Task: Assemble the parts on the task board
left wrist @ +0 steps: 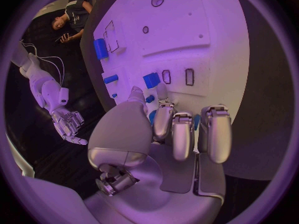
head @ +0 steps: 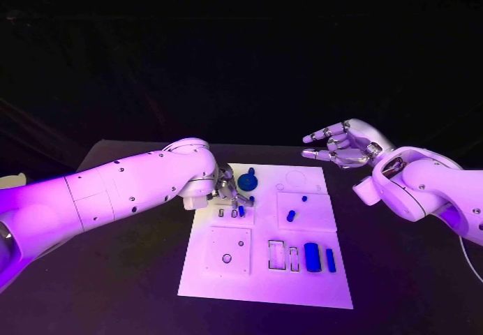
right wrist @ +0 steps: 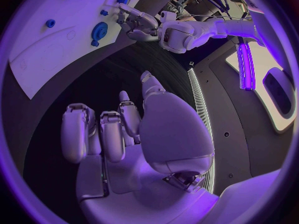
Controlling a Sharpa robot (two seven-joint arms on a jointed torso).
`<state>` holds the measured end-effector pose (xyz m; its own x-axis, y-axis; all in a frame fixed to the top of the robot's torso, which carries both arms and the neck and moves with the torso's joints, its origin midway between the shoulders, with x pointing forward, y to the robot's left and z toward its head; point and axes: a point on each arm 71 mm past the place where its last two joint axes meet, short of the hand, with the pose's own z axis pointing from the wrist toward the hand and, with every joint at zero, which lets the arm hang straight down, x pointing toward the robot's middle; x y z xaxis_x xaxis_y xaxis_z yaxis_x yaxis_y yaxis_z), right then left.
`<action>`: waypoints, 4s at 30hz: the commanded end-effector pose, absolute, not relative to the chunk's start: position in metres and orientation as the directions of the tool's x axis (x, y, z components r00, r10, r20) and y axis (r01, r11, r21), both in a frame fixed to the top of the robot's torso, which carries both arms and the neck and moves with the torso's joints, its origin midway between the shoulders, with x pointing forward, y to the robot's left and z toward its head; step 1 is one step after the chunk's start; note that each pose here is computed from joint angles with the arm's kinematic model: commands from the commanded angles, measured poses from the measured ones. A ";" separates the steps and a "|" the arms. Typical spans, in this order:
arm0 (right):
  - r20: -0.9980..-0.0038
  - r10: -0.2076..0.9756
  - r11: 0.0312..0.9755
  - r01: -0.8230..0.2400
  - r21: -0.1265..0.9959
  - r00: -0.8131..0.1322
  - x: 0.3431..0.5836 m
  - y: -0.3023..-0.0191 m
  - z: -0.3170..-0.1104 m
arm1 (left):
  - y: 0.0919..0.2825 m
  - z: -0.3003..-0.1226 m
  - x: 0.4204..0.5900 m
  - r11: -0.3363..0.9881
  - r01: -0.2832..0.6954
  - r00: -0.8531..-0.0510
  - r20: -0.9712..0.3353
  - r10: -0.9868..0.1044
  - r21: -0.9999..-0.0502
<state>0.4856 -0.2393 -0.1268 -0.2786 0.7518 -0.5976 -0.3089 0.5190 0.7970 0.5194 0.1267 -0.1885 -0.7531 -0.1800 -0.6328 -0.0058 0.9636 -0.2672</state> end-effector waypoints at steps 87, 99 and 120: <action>-0.590 0.739 0.517 -0.286 0.807 -0.327 0.485 -0.234 -0.143 | 0.147 -0.212 0.487 0.955 -0.063 -0.686 -0.682 -0.253 -0.291; -0.588 0.737 0.515 -0.288 0.807 -0.331 0.485 -0.233 -0.143 | 0.146 -0.211 0.487 0.960 -0.045 -0.659 -0.715 -0.235 -0.275; -0.588 0.737 0.515 -0.287 0.808 -0.332 0.485 -0.232 -0.143 | 0.140 -0.218 0.487 0.979 -0.002 -0.735 -0.663 -0.140 -0.204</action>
